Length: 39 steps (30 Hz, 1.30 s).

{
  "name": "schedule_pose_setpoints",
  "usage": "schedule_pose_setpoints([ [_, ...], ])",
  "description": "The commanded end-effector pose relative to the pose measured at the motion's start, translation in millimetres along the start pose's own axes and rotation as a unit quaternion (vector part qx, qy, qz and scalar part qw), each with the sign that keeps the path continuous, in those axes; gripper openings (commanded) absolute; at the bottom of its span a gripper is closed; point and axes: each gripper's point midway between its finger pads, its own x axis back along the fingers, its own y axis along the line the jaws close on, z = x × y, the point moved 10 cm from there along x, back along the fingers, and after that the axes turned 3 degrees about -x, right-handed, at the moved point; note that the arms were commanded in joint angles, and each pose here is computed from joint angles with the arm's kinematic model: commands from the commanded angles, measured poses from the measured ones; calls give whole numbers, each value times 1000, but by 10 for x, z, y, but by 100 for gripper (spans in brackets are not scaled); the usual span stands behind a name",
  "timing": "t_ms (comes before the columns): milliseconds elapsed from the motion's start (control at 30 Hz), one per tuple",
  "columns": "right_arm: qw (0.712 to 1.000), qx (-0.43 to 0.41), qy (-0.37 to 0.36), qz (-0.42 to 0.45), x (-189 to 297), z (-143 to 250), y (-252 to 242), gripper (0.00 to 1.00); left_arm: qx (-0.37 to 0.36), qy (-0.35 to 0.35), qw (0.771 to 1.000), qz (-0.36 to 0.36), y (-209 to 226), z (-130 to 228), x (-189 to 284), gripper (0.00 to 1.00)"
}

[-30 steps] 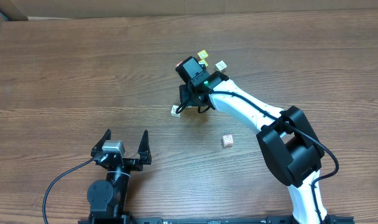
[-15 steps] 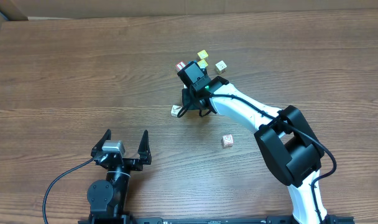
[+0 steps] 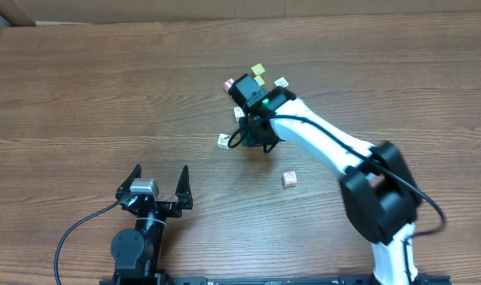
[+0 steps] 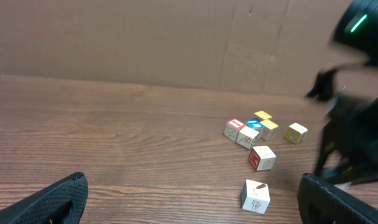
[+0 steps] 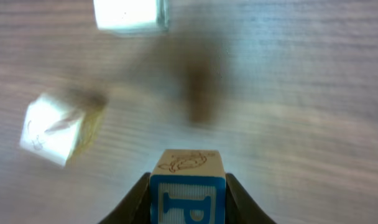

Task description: Flip 3 blocks

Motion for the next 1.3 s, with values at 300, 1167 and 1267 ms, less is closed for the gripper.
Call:
schedule_pose_setpoints([
  [300, 990, -6, 133, -51, 491, 503, -103, 28, -8, -1, 1000, 3, -8, 8, 2, 100],
  [1167, 987, -17, 154, -33, 272, 643, -179, 29, -8, -1, 1000, 3, -8, 8, 2, 100],
  [1267, 981, -22, 195, -3, 304, 763, -260, 4, -8, -1, 1000, 3, -8, 8, 2, 100],
])
